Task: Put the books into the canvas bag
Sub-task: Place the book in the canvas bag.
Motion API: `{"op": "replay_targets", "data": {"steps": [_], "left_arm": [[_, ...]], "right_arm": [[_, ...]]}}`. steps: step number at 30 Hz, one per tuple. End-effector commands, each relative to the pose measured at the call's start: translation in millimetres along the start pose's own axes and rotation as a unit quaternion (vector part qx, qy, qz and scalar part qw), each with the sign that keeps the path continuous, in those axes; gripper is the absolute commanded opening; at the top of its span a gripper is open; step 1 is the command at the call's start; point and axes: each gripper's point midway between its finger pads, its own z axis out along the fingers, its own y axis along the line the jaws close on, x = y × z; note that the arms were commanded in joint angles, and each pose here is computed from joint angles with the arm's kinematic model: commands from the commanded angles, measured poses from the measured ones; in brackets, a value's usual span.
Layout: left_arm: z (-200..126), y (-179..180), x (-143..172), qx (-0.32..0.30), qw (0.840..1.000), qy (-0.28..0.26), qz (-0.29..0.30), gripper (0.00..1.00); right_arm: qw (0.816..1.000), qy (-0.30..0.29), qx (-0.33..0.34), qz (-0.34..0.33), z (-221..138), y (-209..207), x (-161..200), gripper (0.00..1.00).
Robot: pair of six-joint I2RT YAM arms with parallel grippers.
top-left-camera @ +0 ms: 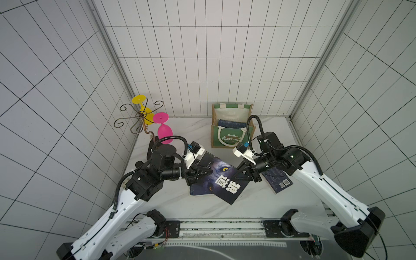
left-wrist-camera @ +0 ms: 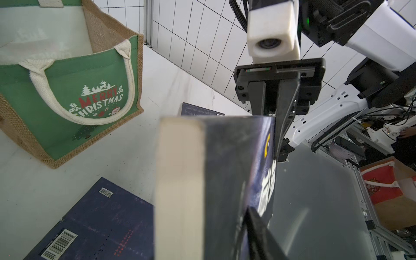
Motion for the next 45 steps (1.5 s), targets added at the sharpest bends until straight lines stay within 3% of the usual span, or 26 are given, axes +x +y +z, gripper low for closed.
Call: {"op": "replay_targets", "data": {"steps": [1, 2, 3, 5, 8, 11, 15, 20, 24, 28, 31, 32, 35, 36, 37, 39, 41, 42, 45], "left_arm": [[-4, 3, -1, -0.02, 1.0, -0.005, 0.021, 0.0], [-4, 3, -1, -0.021, 1.0, -0.007, 0.021, 0.0], [-5, 4, -3, -0.024, 0.999, -0.01, 0.022, 0.0], [-8, 12, -10, -0.05, 0.998, -0.026, 0.014, 0.0], [-19, 23, -28, -0.092, 0.993, -0.078, -0.009, 0.0], [-27, 15, -45, -0.058, 0.989, -0.131, -0.023, 0.0], [-37, 10, -59, -0.014, 0.983, -0.179, -0.047, 0.0], [-48, 22, -66, -0.008, 0.969, -0.23, -0.09, 0.0], [-48, 15, -70, 0.035, 0.961, -0.254, -0.108, 0.0], [-43, 21, -67, 0.036, 0.958, -0.257, -0.121, 0.0], [-42, 26, -65, 0.03, 0.957, -0.259, -0.125, 0.0], [-42, 27, -64, 0.026, 0.957, -0.259, -0.126, 0.0], [-41, 35, -62, 0.005, 0.958, -0.256, -0.129, 0.0], [-40, 38, -59, -0.005, 0.959, -0.251, -0.129, 0.0], [-39, 39, -57, -0.013, 0.961, -0.247, -0.127, 0.06], [-37, 49, -49, -0.044, 0.965, -0.228, -0.124, 0.5], [-36, 64, -36, -0.095, 0.967, -0.202, -0.124, 0.82], [-37, 74, -28, -0.128, 0.966, -0.186, -0.126, 0.91], [-42, 102, -3, -0.217, 0.958, -0.136, -0.126, 0.97]], "right_arm": [[0.995, -0.041, -0.006, -0.089, -14, 20, -40, 0.0], [0.995, -0.046, 0.001, -0.09, -15, 17, -41, 0.01], [0.995, -0.052, 0.007, -0.09, -16, 14, -42, 0.09], [0.993, -0.07, 0.018, -0.09, -21, 7, -44, 0.35], [0.989, -0.121, -0.002, -0.09, -32, 5, -45, 0.61], [0.979, -0.182, 0.008, -0.088, -39, -3, -47, 0.79], [0.971, -0.23, 0.024, -0.057, -39, -22, -41, 0.83], [0.954, -0.296, 0.012, -0.038, -42, -28, -39, 0.85], [0.952, -0.305, 0.031, -0.01, -35, -48, -32, 0.85], [0.951, -0.308, 0.017, -0.013, -26, -44, -40, 0.85], [0.954, -0.3, 0.012, -0.009, -12, -45, -50, 0.82], [0.953, -0.303, 0.012, -0.007, -10, -45, -54, 0.71], [0.943, -0.331, 0.034, 0.011, -20, -51, -71, 0.09], [0.94, -0.336, 0.05, 0.02, -26, -56, -75, 0.0], [0.939, -0.338, 0.058, 0.019, -32, -56, -81, 0.0], [0.94, -0.334, 0.072, 0.019, -46, -57, -94, 0.0], [0.942, -0.324, 0.087, 0.029, -62, -66, -105, 0.0], [0.941, -0.321, 0.097, 0.037, -72, -73, -113, 0.0], [0.943, -0.308, 0.111, 0.061, -100, -95, -128, 0.0]]}}
